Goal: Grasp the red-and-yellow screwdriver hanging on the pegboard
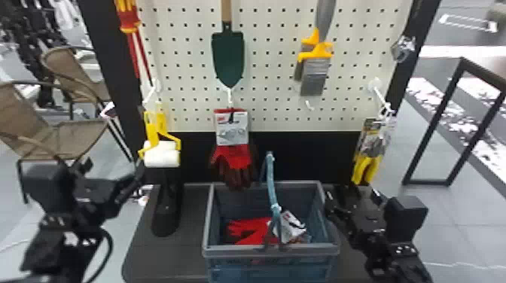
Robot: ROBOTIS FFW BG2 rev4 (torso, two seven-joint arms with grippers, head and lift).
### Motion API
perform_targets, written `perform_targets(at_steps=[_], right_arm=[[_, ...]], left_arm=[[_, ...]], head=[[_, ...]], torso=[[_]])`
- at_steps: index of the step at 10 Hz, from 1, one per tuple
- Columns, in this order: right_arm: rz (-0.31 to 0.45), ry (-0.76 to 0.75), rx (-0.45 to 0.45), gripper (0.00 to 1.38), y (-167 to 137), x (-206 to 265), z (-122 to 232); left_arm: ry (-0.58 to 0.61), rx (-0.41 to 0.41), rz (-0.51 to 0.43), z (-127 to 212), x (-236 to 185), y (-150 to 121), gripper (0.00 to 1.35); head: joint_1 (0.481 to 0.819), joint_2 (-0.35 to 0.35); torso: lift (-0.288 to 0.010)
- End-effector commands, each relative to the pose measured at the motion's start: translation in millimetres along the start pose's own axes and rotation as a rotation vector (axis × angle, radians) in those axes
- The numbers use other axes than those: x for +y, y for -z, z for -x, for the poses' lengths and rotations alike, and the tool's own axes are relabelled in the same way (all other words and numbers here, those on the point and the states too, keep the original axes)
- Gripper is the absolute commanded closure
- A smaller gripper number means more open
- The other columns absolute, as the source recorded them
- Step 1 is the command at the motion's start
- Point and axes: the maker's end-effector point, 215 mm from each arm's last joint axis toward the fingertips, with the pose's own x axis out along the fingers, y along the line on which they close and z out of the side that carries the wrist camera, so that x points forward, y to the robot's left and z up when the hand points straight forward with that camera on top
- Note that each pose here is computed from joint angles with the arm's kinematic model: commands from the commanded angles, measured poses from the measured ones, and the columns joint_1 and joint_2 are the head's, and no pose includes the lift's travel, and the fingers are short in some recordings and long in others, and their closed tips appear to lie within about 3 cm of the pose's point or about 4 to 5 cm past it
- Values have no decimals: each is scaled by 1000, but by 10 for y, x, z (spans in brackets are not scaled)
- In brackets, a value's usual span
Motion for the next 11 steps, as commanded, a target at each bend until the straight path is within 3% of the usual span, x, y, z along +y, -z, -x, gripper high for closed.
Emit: perform_targets(at_steps=[1, 6, 11], right_arm=[[0, 0, -2, 165, -8, -1, -1], [3, -2, 1, 165, 2, 0, 6], [3, -2, 1, 165, 3, -8, 12]], left_arm=[[-7, 28, -16, -77, 137, -222, 148], [99, 100, 76, -436, 218, -908, 148], [142, -7, 104, -638, 373, -1794, 148]], head=[[549, 0], [549, 0], [549, 0]], torso=[[-100], [-100], [-100]])
